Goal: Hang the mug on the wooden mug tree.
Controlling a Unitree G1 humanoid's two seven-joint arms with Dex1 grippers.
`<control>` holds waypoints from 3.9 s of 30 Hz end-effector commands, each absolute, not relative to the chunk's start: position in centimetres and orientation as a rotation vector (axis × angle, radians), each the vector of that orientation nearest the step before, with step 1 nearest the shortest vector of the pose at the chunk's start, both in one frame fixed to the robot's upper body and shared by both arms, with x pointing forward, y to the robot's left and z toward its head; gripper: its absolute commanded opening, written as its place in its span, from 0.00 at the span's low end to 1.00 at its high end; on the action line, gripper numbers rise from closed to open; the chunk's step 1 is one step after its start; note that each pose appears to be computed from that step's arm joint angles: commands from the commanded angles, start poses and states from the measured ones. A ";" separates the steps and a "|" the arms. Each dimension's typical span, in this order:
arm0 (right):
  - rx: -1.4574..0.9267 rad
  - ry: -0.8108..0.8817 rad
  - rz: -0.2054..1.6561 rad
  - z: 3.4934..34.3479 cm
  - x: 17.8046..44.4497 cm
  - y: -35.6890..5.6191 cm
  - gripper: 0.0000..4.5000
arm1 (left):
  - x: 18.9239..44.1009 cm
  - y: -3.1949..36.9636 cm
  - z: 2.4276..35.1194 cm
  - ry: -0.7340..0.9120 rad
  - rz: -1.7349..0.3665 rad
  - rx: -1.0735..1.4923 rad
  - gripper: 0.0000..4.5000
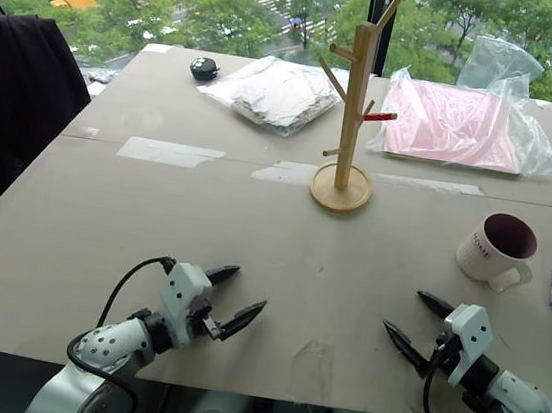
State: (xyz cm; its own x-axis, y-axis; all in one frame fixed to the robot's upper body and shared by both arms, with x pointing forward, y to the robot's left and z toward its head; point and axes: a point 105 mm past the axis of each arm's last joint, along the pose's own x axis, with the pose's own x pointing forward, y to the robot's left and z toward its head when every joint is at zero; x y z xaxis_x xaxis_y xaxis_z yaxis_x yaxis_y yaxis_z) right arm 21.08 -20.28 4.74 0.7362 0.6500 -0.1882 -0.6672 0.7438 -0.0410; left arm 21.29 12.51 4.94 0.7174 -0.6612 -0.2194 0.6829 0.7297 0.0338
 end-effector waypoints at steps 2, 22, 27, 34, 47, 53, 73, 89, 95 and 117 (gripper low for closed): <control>-0.111 0.161 0.725 4.7 21.2 -20.4 0.99 | 21.2 12.4 4.3 0.212 -0.746 0.096 1.00; -0.108 0.157 0.710 4.5 21.3 -20.4 0.99 | 21.3 12.4 3.8 0.202 -0.758 0.087 1.00; -0.107 0.157 0.701 4.5 21.3 -20.5 0.99 | 21.4 12.4 3.7 0.201 -0.762 0.087 1.00; -0.105 0.146 0.661 4.7 21.2 -20.8 0.99 | 22.1 12.2 4.1 0.187 -0.785 0.080 1.00; -0.028 0.098 -0.006 6.9 20.0 -28.3 0.99 | 24.5 5.0 12.1 0.021 -1.294 0.169 1.00; 0.011 0.018 -0.211 8.5 20.0 -30.3 0.99 | 23.5 3.1 14.4 0.005 -1.515 0.147 1.00; 0.032 -0.010 -0.147 8.2 23.7 -31.3 0.82 | 23.3 3.2 15.0 -0.017 -1.521 0.203 1.00; 0.016 0.000 -0.028 8.4 25.6 -30.5 0.01 | 23.5 2.9 15.8 -0.045 -1.473 0.180 1.00; -0.094 0.001 0.137 10.6 27.5 -28.8 0.01 | 23.5 3.1 16.4 -0.093 -1.422 0.107 1.00; -0.825 -0.128 0.958 27.1 37.2 -19.9 0.01 | 23.9 7.0 20.3 -0.541 -0.774 -0.170 1.00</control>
